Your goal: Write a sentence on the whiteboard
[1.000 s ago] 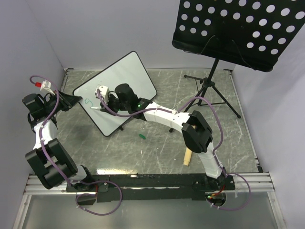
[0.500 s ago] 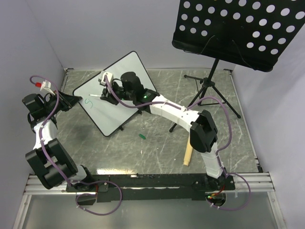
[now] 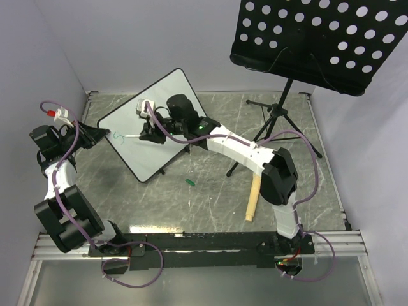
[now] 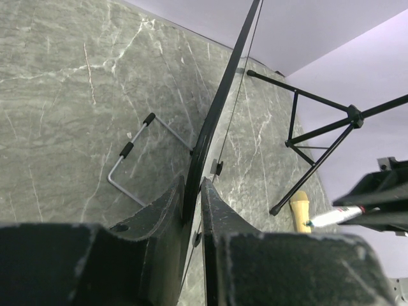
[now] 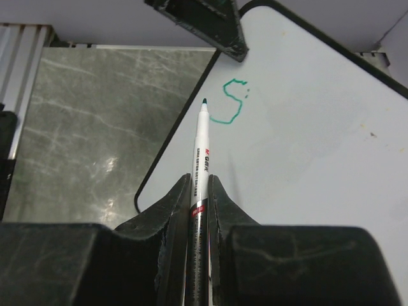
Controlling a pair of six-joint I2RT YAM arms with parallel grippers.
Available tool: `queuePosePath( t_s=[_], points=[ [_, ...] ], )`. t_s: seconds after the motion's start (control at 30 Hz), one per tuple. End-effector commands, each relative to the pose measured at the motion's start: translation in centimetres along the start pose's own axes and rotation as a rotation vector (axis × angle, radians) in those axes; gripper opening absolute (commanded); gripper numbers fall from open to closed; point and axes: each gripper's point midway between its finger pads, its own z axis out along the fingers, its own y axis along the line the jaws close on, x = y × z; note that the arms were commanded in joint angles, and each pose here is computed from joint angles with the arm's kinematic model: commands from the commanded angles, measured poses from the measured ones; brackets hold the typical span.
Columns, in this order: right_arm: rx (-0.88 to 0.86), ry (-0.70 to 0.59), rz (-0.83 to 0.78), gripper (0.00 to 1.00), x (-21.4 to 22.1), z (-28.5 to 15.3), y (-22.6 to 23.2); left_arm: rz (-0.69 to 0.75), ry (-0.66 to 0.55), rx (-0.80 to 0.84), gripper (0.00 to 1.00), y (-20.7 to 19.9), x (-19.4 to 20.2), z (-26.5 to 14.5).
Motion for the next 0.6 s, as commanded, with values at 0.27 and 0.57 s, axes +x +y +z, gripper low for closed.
queuePosePath(
  t_s=[0.27, 0.57],
  points=[
    [-0.071, -0.028, -0.072, 0.00, -3.6, -3.2, 3.1, 0.005, 0.012, 0.009, 0.20, -0.3, -0.1, 0.3],
    [-0.024, -0.011, -0.103, 0.00, -3.5, -2.3, 2.5, 0.012, 0.012, 0.014, 0.20, -0.6, -0.2, 0.2]
  ],
)
